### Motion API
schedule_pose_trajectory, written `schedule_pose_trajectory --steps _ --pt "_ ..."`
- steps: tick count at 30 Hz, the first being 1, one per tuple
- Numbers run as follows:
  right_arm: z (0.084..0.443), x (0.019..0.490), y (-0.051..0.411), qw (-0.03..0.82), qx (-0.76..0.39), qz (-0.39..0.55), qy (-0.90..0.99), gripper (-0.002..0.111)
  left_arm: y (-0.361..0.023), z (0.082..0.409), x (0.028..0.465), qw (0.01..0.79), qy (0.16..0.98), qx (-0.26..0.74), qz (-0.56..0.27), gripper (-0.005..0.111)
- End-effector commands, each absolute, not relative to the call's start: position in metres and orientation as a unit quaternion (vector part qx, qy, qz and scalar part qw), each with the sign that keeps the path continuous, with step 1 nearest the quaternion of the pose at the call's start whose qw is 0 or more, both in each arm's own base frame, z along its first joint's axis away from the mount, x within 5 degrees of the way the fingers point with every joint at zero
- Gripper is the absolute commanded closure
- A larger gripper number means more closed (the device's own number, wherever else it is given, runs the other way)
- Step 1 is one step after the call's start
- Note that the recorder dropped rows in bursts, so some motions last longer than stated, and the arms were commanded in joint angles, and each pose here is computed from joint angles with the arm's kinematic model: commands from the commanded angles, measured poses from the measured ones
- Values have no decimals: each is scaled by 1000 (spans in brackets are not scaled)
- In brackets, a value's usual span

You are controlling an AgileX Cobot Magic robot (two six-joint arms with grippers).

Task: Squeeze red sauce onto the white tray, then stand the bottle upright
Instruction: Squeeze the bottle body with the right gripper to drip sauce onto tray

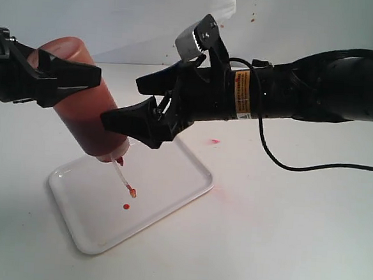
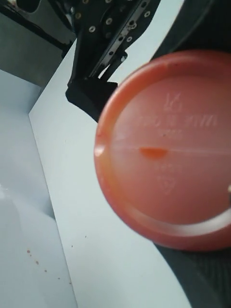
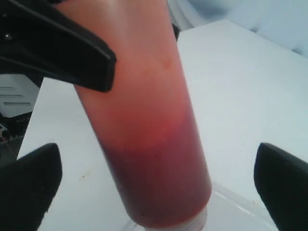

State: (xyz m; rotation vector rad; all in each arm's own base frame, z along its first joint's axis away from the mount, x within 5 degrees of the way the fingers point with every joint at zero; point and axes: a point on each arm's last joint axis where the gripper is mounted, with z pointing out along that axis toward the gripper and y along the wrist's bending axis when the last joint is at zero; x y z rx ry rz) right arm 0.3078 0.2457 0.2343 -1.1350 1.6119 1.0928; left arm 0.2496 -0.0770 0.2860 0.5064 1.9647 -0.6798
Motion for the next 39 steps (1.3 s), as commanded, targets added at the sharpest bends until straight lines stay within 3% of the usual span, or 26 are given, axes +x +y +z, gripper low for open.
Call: schedule_pose_trajectory --steps 1,12,25,27,29,35,39 --pt "241 296 264 466 -477 426 612 7 -79 298 253 502 791 195 -291 107" --pt "239 285 294 514 -472 346 626 7 -80 301 253 504 787 200 -293 107" --pt "227 294 302 520 -435 377 631 15 -79 301 253 505 789 200 -288 107" --pt "227 294 302 520 -435 377 631 24 -79 301 253 505 789 200 -288 107" --pt "227 294 302 519 -435 377 632 40 -79 301 253 505 789 200 -288 107" --pt "227 294 302 519 -434 377 633 109 -80 301 253 504 788 201 -289 107" --pt "227 294 302 519 -434 377 633 108 -80 301 253 504 788 201 -289 107"
